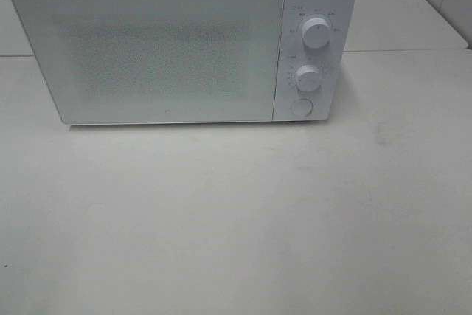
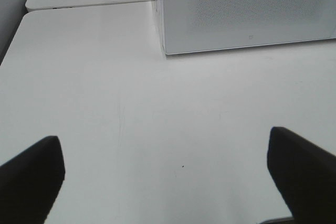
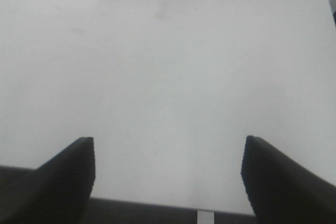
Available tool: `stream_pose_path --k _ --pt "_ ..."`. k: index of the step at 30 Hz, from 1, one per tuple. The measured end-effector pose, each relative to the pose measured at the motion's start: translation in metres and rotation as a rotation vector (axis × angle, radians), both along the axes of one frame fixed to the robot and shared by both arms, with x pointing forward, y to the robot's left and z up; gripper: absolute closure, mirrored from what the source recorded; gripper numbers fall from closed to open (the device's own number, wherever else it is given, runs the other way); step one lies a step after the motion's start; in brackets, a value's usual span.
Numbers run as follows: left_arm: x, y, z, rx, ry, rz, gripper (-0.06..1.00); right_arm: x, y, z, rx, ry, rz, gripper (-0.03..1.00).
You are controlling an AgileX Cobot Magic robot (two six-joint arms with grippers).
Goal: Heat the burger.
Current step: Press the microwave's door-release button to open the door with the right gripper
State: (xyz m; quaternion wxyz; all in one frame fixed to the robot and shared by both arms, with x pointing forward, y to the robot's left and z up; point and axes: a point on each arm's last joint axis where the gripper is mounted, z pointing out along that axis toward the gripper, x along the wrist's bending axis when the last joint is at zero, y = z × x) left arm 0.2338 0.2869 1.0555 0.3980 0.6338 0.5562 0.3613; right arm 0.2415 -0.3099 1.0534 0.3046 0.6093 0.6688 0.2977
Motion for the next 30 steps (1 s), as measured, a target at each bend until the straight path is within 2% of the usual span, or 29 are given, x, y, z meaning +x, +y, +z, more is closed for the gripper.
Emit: stream_pose_path --k 2,5,30 --pt "0.0 0.0 0.0 0.0 0.0 0.0 -0.05 -0.0068 -0.001 -0.0018 0.014 -0.106 -0.039 0.22" --pt "0.0 0.0 0.0 0.0 0.0 0.0 -0.05 -0.0117 -0.0015 -0.0051 0.018 -0.146 -0.059 0.22" --pt "0.0 0.0 0.0 0.0 0.0 0.0 -0.05 -0.0116 -0.0014 -0.0055 0.018 -0.152 -0.066 0.22"
